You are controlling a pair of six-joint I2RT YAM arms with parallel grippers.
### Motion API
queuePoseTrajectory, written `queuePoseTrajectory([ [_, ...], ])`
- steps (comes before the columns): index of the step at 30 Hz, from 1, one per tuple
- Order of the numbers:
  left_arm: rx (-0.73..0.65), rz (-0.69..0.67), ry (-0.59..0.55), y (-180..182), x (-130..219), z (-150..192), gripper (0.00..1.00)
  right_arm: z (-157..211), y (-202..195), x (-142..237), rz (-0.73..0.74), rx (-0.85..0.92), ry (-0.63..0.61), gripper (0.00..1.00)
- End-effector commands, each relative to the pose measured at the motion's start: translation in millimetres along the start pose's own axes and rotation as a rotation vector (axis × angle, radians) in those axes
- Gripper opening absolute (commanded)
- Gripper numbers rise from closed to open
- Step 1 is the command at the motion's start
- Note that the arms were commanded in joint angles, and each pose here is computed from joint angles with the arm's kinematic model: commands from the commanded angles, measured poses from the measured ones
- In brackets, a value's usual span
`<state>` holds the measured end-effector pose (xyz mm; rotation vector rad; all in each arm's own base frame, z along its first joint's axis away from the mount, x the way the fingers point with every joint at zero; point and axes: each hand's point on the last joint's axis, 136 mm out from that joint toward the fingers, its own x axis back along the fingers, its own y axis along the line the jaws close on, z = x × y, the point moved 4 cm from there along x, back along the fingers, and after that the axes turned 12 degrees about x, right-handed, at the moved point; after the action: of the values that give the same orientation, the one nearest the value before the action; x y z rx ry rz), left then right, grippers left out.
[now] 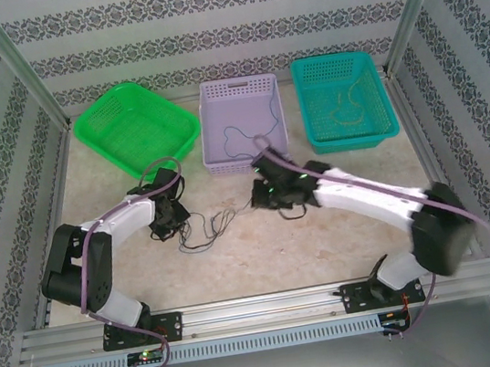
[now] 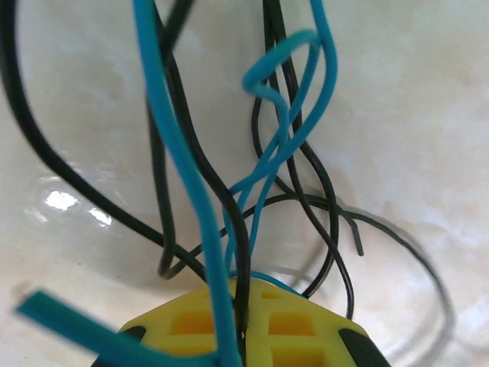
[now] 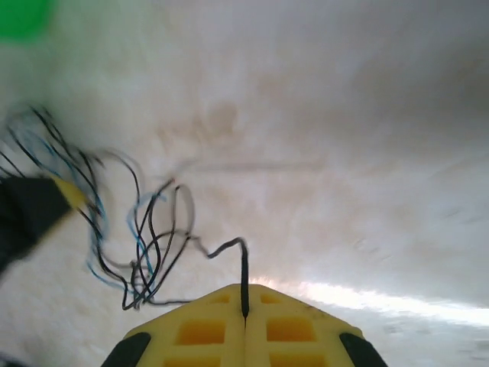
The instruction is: Untangle the cables
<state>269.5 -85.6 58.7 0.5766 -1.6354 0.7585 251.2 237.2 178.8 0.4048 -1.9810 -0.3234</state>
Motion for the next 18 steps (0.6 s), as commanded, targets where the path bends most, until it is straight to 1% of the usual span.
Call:
queuePoseTrajectory([
  [1, -0.021, -0.080, -0.034, 16, -7, 1, 0.00, -28, -41, 69, 0.163, 0.078, -0.171, 0.00],
  [6, -0.009, -0.086, -0.038, 16, -11, 0, 0.00, -69, -70, 164, 0.215, 0.065, -0.415, 0.00],
  [8, -0.005, -0.089, -0.039, 14, -11, -1, 0.00, -80, -72, 190, 0.214, 0.066, -0.488, 0.00],
  [11, 0.005, -0.073, -0.026, 8, -13, -1, 0.00, -96, -68, 219, 0.206, 0.089, -0.571, 0.00],
  [13, 0.009, -0.060, -0.019, 3, -12, -1, 0.00, -101, -68, 232, 0.225, 0.090, -0.607, 0.00],
  [18, 0.008, -0.034, -0.010, -8, -10, -3, 0.00, -116, -56, 268, 0.203, 0.111, -0.732, 0.00],
])
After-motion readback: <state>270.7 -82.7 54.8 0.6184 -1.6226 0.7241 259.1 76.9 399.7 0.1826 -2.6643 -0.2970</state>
